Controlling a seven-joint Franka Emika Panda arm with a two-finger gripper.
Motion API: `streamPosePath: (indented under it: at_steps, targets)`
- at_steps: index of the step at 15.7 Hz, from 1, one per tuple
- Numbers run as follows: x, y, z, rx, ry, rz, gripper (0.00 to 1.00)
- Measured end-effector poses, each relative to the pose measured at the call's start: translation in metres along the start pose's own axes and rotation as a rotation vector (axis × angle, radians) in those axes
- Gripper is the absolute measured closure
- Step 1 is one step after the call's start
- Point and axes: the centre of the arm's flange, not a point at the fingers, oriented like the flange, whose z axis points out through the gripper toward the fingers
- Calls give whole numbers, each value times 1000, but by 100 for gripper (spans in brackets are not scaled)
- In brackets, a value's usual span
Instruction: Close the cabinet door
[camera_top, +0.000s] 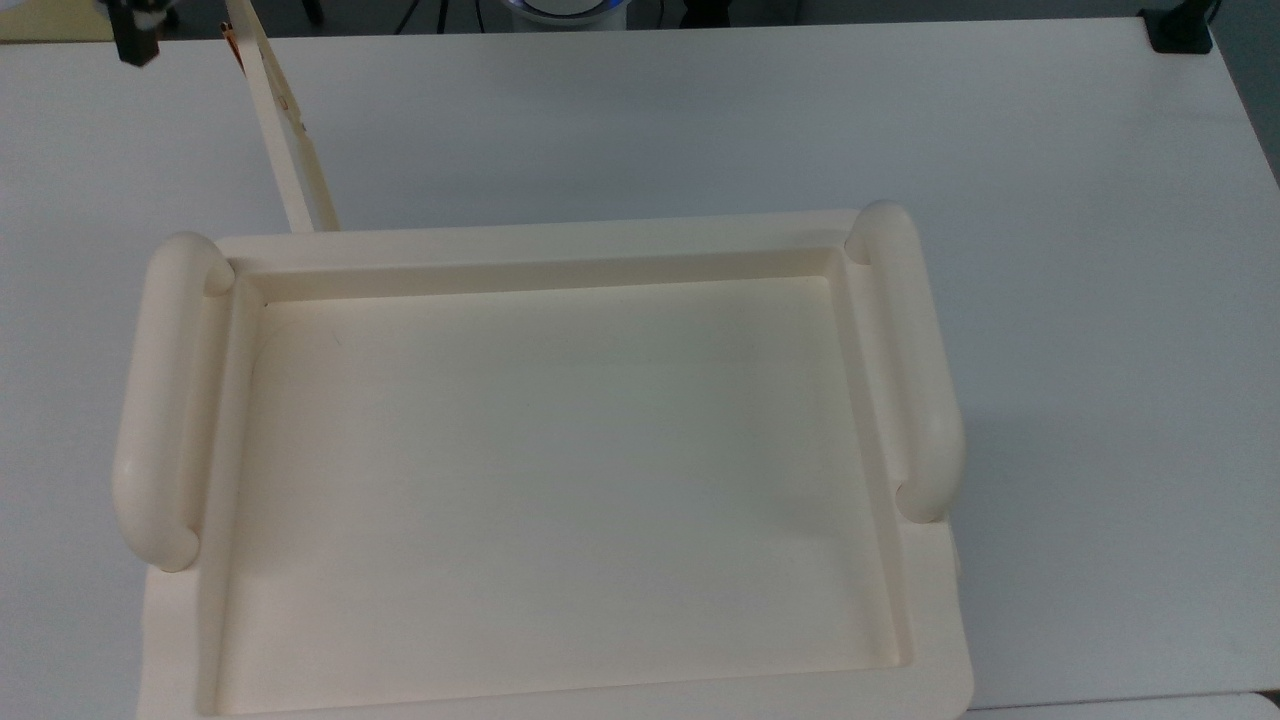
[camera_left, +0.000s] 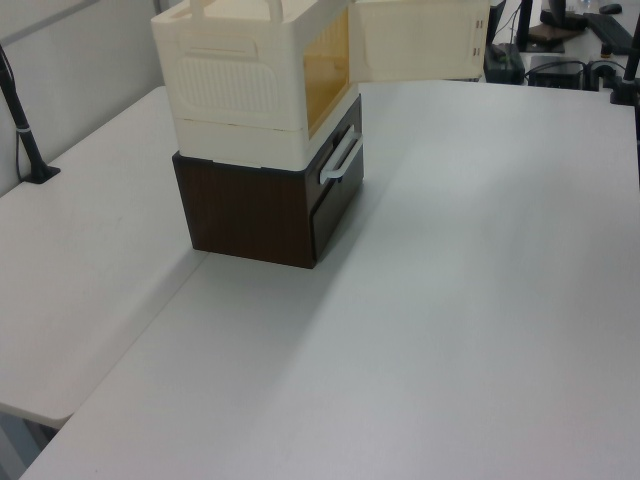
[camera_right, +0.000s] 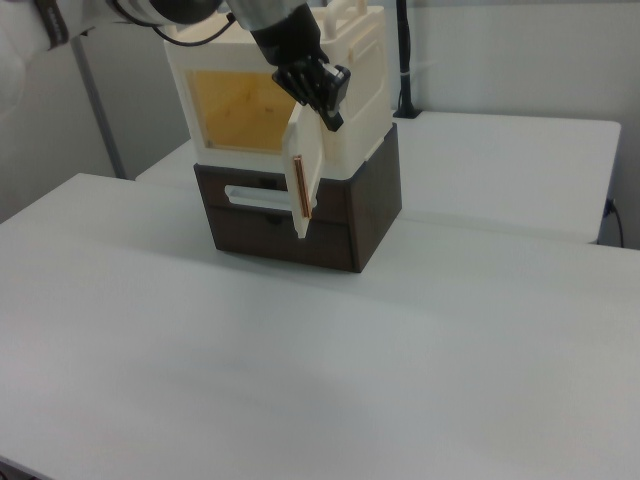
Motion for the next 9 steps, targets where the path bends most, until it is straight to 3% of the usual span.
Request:
streamPosePath:
  at_steps: [5, 9]
  targets:
    - [2, -20, 5, 117, 0, 7, 99]
    - [-1, -95, -5, 205, 3, -103, 99]
